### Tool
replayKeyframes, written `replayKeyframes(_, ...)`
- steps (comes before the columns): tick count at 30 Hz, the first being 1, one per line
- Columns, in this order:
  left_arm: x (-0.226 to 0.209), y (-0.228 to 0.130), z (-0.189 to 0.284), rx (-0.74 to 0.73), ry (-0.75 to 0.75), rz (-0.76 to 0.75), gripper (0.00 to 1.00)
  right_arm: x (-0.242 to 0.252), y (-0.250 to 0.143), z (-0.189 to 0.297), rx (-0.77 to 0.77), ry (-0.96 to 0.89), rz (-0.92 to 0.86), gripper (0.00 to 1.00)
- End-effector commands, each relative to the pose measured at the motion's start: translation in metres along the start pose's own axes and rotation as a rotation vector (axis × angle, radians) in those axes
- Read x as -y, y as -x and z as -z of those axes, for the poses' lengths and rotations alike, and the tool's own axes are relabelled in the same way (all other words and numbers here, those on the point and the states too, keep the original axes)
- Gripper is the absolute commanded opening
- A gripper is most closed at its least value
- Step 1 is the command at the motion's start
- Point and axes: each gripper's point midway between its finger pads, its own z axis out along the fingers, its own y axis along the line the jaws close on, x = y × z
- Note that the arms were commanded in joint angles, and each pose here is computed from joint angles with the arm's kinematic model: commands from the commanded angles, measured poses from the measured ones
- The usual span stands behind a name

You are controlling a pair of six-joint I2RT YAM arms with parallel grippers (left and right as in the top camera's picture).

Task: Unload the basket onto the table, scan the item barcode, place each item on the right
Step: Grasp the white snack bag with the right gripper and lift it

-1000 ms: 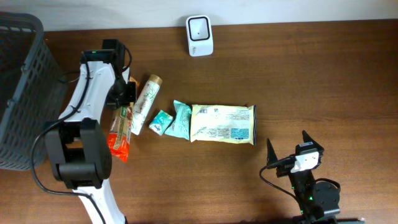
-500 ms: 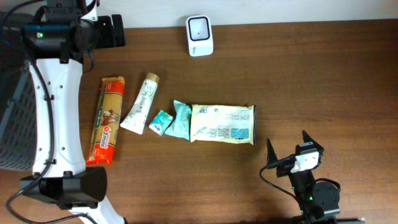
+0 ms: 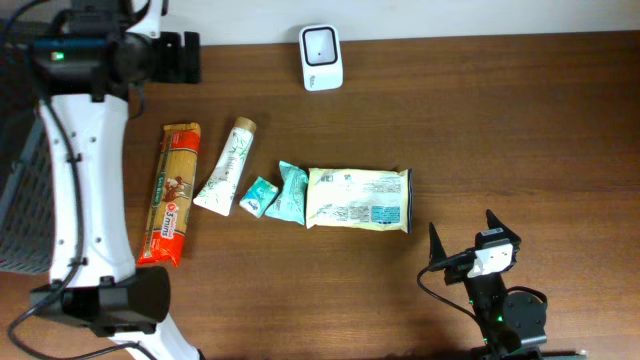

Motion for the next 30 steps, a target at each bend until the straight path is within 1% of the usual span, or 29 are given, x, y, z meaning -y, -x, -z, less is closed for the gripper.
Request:
replayKeyframes(1, -0.048, 0.016, 0.044, 0.099, 0.006, -0.058, 0.99, 0.003, -0.003, 0.0, -0.004, -0.013, -0.012, 0.99)
replayKeyframes(2, -0.068, 0.015, 0.048, 0.107, 0.039, -0.033, 0.99, 0.009, 0.002, 0.0, 0.014, -0.048, 0.029, 0.99)
replayKeyframes(5, -0.145, 0.004, 0.063, 0.135, 0.146, 0.084, 0.99, 0.009, 0.004, 0.0, 0.021, -0.049, 0.029, 0.99)
replayKeyframes(6, -0.157, 0.003, 0.067, 0.149, 0.16, 0.102, 1.0, 0.004, 0.0, 0.0, 0.008, -0.022, 0.029, 0.99)
replayKeyframes(7, -0.175, 0.0, 0.072, 0.159, 0.193, 0.125, 0.99, -0.009, 0.006, 0.0, 0.034, 0.055, 0.03, 0.98)
replayKeyframes(8, -0.183, -0.003, 0.074, 0.157, 0.207, 0.139, 0.99, -0.017, 0.013, 0.001, 0.059, 0.101, 0.014, 0.99)
replayKeyframes(10, -0.183, -0.005, 0.074, 0.151, 0.206, 0.142, 0.99, -0.024, 0.041, 0.007, 0.097, 0.155, -0.009, 0.99)
replayKeyframes(11, -0.182, -0.007, 0.074, 0.141, 0.203, 0.144, 0.99, -0.025, 0.056, 0.008, 0.093, 0.166, -0.019, 0.99)
replayKeyframes(13, -0.181, -0.011, 0.073, 0.126, 0.198, 0.149, 0.99, -0.024, 0.087, 0.003, 0.019, 0.18, -0.031, 0.99)
replayKeyframes(15, -0.181, -0.011, 0.073, 0.126, 0.198, 0.149, 0.99, -0.028, 0.114, -0.017, -0.179, 0.238, -0.063, 0.99)
replayKeyframes(17, -0.181, -0.011, 0.073, 0.126, 0.198, 0.149, 0.99, -0.036, 0.116, -0.038, -0.381, 0.304, -0.108, 0.99)
replayKeyframes(18, -0.181, -0.011, 0.073, 0.125, 0.197, 0.149, 0.99, -0.039, 0.112, -0.047, -0.468, 0.327, -0.13, 0.99)
replayKeyframes(19, -0.181, -0.011, 0.073, 0.126, 0.198, 0.149, 0.99, -0.044, 0.1, -0.059, -0.589, 0.36, -0.164, 0.98)
replayKeyframes(21, -0.181, -0.011, 0.073, 0.126, 0.198, 0.149, 0.99, -0.052, 0.082, -0.076, -0.695, 0.398, -0.221, 0.98)
replayKeyframes(22, -0.181, -0.011, 0.073, 0.126, 0.198, 0.149, 0.99, -0.074, 0.055, -0.092, -0.792, 0.51, -0.331, 0.99)
replayKeyframes(23, -0.181, -0.011, 0.073, 0.126, 0.198, 0.149, 0.99, -0.081, 0.04, -0.096, -0.844, 0.551, -0.371, 0.98)
replayKeyframes(24, -0.181, -0.011, 0.073, 0.126, 0.198, 0.149, 0.99, -0.08, 0.02, -0.1, -0.916, 0.54, -0.431, 0.98)
replayKeyframes(25, -0.181, -0.011, 0.073, 0.126, 0.198, 0.149, 0.99, -0.067, 0.0, -0.104, -0.987, 0.48, -0.514, 1.0)
replayKeyframes(26, -0.181, -0.011, 0.073, 0.126, 0.198, 0.149, 0.99, -0.054, -0.02, -0.108, -1.042, 0.442, -0.587, 0.9)
replayKeyframes(27, -0.181, -0.011, 0.073, 0.126, 0.198, 0.149, 0.99, -0.046, -0.038, -0.11, -1.086, 0.442, -0.669, 0.81)
replayKeyframes(28, -0.181, -0.011, 0.073, 0.126, 0.198, 0.149, 0.99, -0.039, -0.059, -0.112, -1.127, 0.449, -0.726, 0.76)
replayKeyframes(29, -0.181, -0.011, 0.073, 0.126, 0.198, 0.149, 0.99, -0.035, -0.087, -0.112, -1.187, 0.455, -0.772, 0.75)
replayKeyframes(30, -0.181, -0.011, 0.073, 0.126, 0.198, 0.149, 0.99, -0.038, -0.106, -0.111, -1.223, 0.476, -0.782, 0.74)
